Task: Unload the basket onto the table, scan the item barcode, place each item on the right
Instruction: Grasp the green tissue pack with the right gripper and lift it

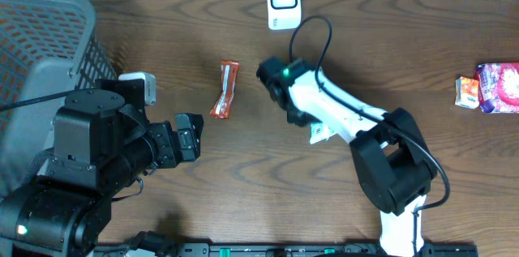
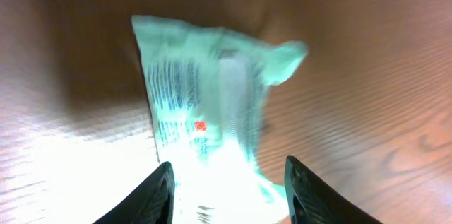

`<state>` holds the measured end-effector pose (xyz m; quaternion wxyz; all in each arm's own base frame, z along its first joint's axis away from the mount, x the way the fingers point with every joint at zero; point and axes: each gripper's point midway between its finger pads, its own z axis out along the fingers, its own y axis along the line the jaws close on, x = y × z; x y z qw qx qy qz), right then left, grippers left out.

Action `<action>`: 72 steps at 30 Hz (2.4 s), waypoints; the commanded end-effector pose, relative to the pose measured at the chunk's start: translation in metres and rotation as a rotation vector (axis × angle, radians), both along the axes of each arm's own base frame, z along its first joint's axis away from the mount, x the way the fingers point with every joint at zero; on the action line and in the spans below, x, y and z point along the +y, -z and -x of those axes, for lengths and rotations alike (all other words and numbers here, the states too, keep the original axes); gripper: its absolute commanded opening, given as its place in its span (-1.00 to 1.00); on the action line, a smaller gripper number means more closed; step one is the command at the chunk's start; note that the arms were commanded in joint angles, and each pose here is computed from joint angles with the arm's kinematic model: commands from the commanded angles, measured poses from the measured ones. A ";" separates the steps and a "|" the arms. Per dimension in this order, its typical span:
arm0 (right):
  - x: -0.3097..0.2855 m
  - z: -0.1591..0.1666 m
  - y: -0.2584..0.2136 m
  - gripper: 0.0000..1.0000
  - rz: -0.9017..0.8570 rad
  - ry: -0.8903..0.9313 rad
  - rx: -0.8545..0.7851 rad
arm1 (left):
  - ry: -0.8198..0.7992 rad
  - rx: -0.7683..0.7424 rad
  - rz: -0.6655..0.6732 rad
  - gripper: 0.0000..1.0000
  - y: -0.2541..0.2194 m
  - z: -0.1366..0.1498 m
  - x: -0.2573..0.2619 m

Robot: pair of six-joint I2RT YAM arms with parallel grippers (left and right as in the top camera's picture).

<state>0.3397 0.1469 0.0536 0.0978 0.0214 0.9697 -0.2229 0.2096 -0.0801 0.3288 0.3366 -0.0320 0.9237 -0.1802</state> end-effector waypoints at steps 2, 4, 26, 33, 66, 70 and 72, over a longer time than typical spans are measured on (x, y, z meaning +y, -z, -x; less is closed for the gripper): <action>0.014 -0.028 -0.036 0.14 -0.026 -0.133 -0.028 | -0.003 -0.008 -0.006 0.96 -0.002 0.000 0.001; 0.027 -0.027 -0.036 0.38 -0.078 -0.172 -0.003 | -0.003 -0.008 -0.006 0.96 -0.002 0.000 0.001; 0.002 0.021 0.060 0.34 -0.066 -0.194 0.133 | -0.003 -0.008 -0.007 0.96 -0.002 0.001 0.001; -0.006 0.021 0.060 0.43 -0.023 -0.210 0.132 | -0.003 -0.008 -0.006 0.96 -0.002 0.000 0.001; -0.033 0.007 0.052 0.29 -0.117 0.016 0.128 | -0.003 -0.008 -0.006 0.96 -0.002 0.000 0.001; -0.033 0.014 0.068 0.26 -0.146 0.020 0.134 | -0.003 -0.008 -0.006 0.96 -0.002 0.000 0.001; -0.036 0.021 0.074 0.25 -0.138 0.020 0.149 | -0.003 -0.008 -0.007 0.96 -0.002 0.001 0.001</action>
